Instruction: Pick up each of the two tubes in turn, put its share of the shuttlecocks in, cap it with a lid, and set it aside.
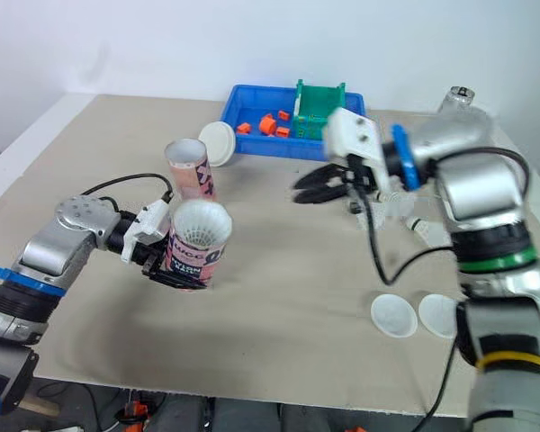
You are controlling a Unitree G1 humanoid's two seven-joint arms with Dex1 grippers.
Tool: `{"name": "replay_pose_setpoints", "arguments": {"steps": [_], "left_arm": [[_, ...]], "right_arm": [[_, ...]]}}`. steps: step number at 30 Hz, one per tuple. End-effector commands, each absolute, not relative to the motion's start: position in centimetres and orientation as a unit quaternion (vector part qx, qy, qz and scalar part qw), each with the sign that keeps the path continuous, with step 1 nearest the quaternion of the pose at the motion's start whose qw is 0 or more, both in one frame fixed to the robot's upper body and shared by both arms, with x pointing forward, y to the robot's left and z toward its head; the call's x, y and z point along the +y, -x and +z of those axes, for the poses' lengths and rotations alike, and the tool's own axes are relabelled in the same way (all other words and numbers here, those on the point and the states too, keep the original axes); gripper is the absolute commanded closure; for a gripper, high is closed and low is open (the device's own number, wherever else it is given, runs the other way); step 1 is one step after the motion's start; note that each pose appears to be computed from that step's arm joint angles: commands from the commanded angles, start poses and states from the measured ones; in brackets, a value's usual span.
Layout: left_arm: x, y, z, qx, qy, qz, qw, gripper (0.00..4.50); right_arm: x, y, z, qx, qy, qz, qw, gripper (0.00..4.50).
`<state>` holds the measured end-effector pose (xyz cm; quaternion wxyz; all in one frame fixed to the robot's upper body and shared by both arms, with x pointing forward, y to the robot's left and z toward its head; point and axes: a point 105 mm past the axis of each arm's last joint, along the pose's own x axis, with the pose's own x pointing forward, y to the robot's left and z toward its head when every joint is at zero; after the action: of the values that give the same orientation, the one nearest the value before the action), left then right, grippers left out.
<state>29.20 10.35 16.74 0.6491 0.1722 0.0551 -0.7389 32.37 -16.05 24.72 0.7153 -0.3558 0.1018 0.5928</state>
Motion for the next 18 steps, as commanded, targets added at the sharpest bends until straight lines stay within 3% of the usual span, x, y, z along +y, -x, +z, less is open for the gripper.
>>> {"name": "replay_pose_setpoints", "arguments": {"steps": [1,3,5,11,18], "left_arm": [[9.4,-28.5,17.1,0.035,-0.137,-0.747,0.649,1.29],[8.3,-28.5,16.8,0.027,-0.111,-0.749,0.653,1.29],[6.9,-28.7,16.3,0.011,-0.087,-0.744,0.662,1.29],[2.0,-28.9,11.8,0.002,-0.095,-0.739,0.667,1.29],[-1.2,-29.2,10.4,-0.02,-0.094,-0.728,0.678,1.29]], "right_arm": [[-17.9,-31.8,24.2,0.129,0.376,0.582,0.709,1.59],[-20.0,-31.7,22.8,0.176,0.383,0.571,0.704,0.66],[-22.1,-31.7,21.7,0.216,0.397,0.556,0.698,0.22],[-25.0,-31.8,19.4,0.282,0.441,0.527,0.669,0.22],[-26.2,-29.8,19.3,0.293,0.443,0.527,0.664,0.22]]}}
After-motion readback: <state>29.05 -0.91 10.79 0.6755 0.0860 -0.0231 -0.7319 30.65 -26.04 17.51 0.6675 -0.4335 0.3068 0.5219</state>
